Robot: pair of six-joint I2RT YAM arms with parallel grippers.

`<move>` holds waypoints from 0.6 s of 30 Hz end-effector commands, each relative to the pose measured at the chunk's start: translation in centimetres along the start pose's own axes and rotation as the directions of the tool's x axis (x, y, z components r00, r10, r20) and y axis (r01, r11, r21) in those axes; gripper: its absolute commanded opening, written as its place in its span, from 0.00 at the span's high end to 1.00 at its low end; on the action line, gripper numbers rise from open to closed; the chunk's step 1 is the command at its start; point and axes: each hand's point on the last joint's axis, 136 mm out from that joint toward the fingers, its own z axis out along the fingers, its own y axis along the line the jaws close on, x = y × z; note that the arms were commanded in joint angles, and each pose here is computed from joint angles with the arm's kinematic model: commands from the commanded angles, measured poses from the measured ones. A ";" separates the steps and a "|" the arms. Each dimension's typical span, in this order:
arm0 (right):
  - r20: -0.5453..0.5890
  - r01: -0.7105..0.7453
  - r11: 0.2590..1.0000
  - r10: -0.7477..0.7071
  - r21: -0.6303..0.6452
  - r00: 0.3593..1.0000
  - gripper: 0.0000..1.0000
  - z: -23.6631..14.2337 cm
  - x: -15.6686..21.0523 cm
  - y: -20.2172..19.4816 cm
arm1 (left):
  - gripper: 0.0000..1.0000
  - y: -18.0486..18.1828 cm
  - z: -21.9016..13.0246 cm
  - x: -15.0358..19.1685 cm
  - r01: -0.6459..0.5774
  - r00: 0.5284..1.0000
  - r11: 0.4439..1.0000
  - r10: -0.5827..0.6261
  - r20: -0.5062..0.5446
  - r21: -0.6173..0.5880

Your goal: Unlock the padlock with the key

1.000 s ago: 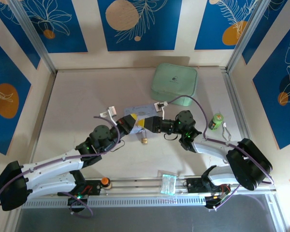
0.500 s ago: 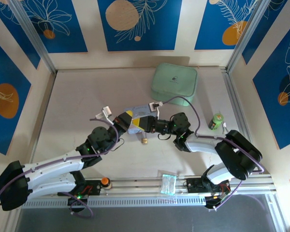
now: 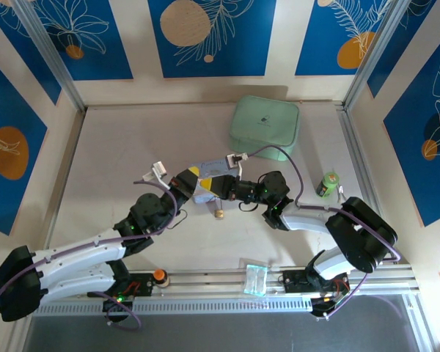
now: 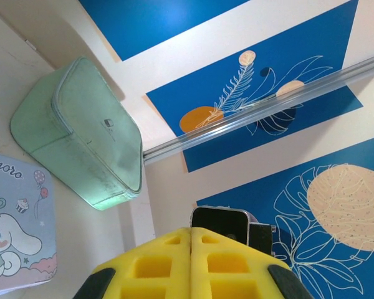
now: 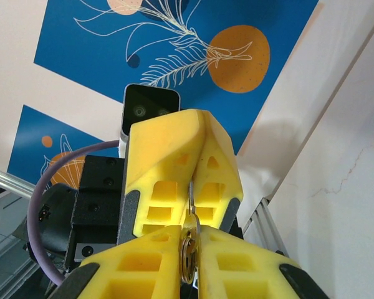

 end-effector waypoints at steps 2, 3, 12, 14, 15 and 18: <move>0.036 0.036 0.999 -0.035 -0.026 0.999 0.85 0.2 -0.8 0.7 | 1.00 1.0 -0.1 -0.1 0.031 0.999 0.999 -0.031 0.011 -0.019; 0.038 0.037 0.999 -0.036 -0.024 0.999 0.85 0.3 -0.9 0.7 | 1.00 1.0 -0.1 0.0 0.033 0.999 0.999 -0.033 0.010 -0.015; 0.049 0.031 0.999 -0.030 -0.015 0.998 0.93 0.1 -1.0 0.0 | 1.00 1.2 -0.1 0.1 0.044 0.999 0.999 -0.044 0.005 -0.014; 0.046 0.032 0.999 -0.031 -0.011 0.998 0.94 -0.1 -0.9 -0.1 | 1.00 1.4 -0.2 0.0 0.047 0.999 0.999 -0.047 0.010 -0.017; 0.042 0.032 0.999 -0.032 -0.007 0.999 0.95 -0.1 -0.9 -0.1 | 1.00 1.5 -0.3 0.1 0.041 0.999 0.999 -0.041 0.009 -0.022; 0.036 0.023 1.000 -0.023 0.008 0.999 0.96 -0.4 -0.9 -0.4 | 0.85 1.7 -0.3 0.1 0.024 1.000 0.999 -0.024 0.001 -0.042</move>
